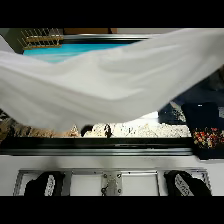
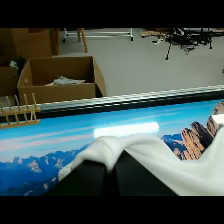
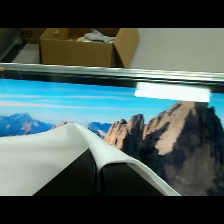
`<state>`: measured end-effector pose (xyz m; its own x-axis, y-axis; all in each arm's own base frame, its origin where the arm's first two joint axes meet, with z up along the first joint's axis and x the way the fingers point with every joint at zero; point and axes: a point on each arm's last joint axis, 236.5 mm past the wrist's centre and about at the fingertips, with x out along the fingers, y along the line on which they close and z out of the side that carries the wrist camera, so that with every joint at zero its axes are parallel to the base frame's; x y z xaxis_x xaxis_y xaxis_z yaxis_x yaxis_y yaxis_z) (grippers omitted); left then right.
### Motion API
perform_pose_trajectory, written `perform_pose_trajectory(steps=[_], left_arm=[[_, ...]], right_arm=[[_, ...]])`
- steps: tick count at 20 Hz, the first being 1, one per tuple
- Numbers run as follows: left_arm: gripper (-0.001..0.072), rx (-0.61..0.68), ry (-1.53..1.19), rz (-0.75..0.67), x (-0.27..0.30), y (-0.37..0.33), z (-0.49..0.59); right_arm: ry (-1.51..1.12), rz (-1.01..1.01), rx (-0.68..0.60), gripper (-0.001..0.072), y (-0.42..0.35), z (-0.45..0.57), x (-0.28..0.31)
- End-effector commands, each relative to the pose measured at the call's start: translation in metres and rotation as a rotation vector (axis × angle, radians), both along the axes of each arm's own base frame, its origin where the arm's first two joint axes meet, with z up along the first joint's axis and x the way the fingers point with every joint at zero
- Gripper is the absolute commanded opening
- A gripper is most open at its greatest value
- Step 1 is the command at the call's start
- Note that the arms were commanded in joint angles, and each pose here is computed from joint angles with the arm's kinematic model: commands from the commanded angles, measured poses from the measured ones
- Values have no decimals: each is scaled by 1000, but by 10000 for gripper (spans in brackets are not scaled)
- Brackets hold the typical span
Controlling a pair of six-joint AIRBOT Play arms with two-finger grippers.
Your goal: Fold the clothes and pants, and hang the long-sleeved shirts on hangers.
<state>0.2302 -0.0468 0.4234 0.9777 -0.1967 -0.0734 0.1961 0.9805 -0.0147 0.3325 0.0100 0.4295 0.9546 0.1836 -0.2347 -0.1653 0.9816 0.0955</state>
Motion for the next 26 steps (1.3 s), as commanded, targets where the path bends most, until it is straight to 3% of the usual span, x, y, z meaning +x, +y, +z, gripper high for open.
perform_pose_trajectory(steps=[1, 5, 8, 13, 14, 15, 16, 17, 20, 21, 23, 26], left_arm=[[4, -53, 155, -41, -23, -16, -35], [4, -236, 638, -64, 12, -10, -162], [4, -348, 782, -16, 72, 14, -239], [5, -288, 829, -29, 191, 24, -329], [77, -286, 855, -42, 210, 20, -341], [493, -297, 887, -51, 229, 17, -352], [707, -328, 918, -46, 244, 17, -358], [676, -354, 946, -42, 255, 21, -359], [675, -371, 996, -23, 256, 48, -354], [675, -349, 1020, 14, 244, 63, -361], [675, -320, 1096, 105, 202, 89, -388], [675, -409, 1254, 182, 122, 90, -448]], right_arm=[[102, -125, -17, 7, -23, -19, -22], [356, -71, 34, 6, -21, -91, 20], [561, -6, 37, 6, -8, -175, 83], [570, 3, 89, 16, 13, -282, 210], [550, 9, 139, 80, 18, -290, 224], [523, 18, 206, 333, 25, -292, 237], [495, 21, 259, 565, 29, -289, 245], [460, 10, 285, 621, 25, -281, 250], [397, -27, 289, 506, -4, -242, 237], [404, -14, 258, 507, -10, -233, 223], [457, 51, 161, 507, -10, -226, 184], [526, 85, 133, 507, 3, -232, 126]])
